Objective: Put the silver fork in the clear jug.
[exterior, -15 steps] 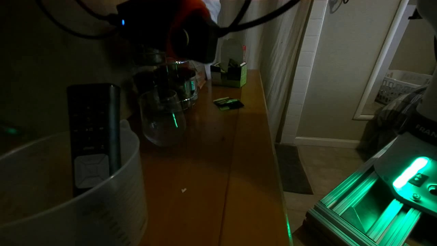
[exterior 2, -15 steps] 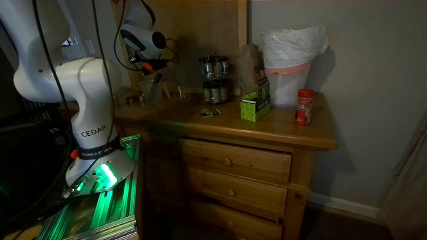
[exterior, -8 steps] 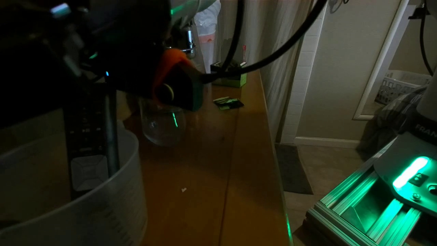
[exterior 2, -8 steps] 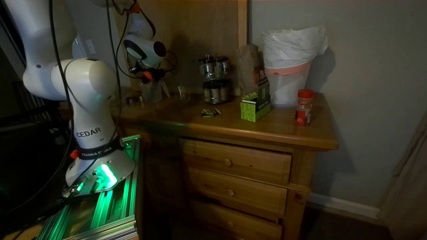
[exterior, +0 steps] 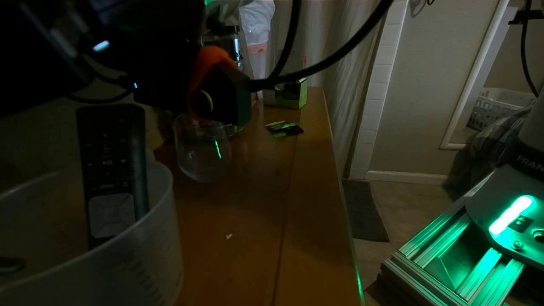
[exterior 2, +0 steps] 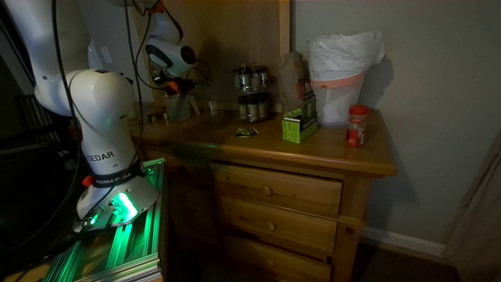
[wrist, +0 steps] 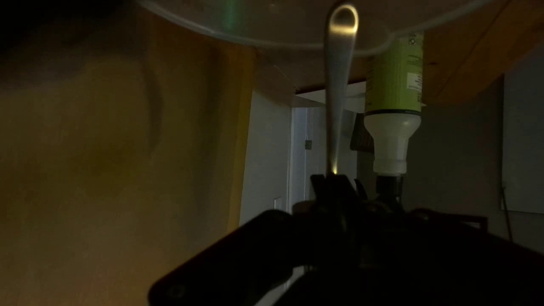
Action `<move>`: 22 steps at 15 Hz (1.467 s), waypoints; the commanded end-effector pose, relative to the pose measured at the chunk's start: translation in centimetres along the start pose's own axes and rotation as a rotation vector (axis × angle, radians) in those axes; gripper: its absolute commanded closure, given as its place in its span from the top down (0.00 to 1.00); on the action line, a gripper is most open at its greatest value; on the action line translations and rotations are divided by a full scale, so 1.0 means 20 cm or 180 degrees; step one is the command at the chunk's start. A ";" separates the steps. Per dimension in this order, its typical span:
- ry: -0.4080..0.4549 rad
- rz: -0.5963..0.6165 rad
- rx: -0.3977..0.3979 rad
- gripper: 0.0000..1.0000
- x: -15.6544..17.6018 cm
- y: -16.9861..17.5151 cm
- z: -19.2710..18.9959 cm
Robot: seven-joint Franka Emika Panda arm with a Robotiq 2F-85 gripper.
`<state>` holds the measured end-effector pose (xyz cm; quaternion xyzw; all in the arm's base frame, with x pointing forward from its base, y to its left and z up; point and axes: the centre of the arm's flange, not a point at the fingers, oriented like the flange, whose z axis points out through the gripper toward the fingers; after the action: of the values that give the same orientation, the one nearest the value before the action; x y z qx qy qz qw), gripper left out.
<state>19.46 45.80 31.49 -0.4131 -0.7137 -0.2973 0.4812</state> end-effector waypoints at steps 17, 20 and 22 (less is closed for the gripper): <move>-0.0140 -0.0626 -0.0019 1.00 0.42 -0.24 -0.08; -0.0500 -0.0905 -0.0171 1.00 0.57 -0.42 -0.11; -0.0675 -0.1129 -0.0361 1.00 0.67 -0.57 -0.13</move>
<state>12.14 45.27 40.97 -0.3396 -0.7816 -0.3522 0.3871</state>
